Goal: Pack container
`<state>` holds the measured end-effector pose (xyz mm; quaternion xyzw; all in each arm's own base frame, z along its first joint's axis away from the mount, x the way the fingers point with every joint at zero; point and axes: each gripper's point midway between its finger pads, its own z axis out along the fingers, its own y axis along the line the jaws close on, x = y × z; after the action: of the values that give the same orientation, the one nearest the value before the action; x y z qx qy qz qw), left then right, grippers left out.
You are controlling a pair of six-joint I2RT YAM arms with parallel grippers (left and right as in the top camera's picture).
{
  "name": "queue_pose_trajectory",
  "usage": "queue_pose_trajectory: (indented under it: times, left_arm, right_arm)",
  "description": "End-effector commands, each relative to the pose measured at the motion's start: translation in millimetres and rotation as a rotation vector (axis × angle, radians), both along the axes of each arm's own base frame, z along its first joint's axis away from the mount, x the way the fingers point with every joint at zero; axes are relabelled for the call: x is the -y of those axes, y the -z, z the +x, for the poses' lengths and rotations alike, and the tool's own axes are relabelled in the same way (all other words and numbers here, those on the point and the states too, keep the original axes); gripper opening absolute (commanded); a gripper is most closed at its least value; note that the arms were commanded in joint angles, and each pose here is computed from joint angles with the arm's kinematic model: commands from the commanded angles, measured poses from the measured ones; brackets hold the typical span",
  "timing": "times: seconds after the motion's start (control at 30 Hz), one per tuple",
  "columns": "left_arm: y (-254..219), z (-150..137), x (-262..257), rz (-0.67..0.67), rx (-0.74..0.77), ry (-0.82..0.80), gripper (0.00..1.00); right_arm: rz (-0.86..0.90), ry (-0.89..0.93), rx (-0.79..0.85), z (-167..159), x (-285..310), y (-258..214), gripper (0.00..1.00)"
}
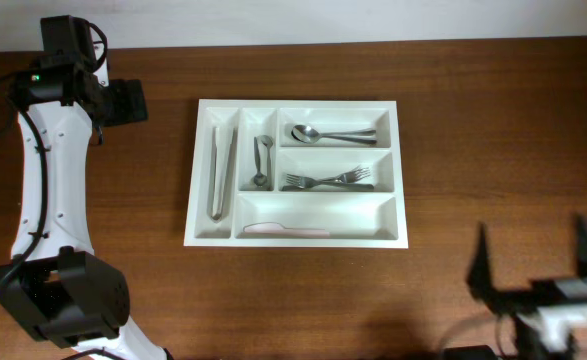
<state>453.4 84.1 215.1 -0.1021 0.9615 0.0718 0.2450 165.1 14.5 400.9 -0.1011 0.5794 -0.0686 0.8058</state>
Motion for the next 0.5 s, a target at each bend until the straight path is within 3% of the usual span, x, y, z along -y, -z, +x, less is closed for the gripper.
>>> queue_pose_trajectory:
  times: [0.0,0.27,0.47]
  left_arm:
    - [-0.6,0.0,-1.4,0.006,0.0,0.001,0.99]
    - [-0.7,0.1,-1.4,0.006,0.0,0.001,0.99]
    - [-0.6,0.1,-1.4,0.006,0.0,0.001,0.99]
  right_arm:
    - [-0.009,-0.015,-0.124,29.4,-4.1,60.8,0.99]
    - [0.069,-0.021,-0.33,61.4,-4.6,170.3,0.99]
    - [0.09,-0.009,-0.316,72.6,-2.6,197.4,0.99]
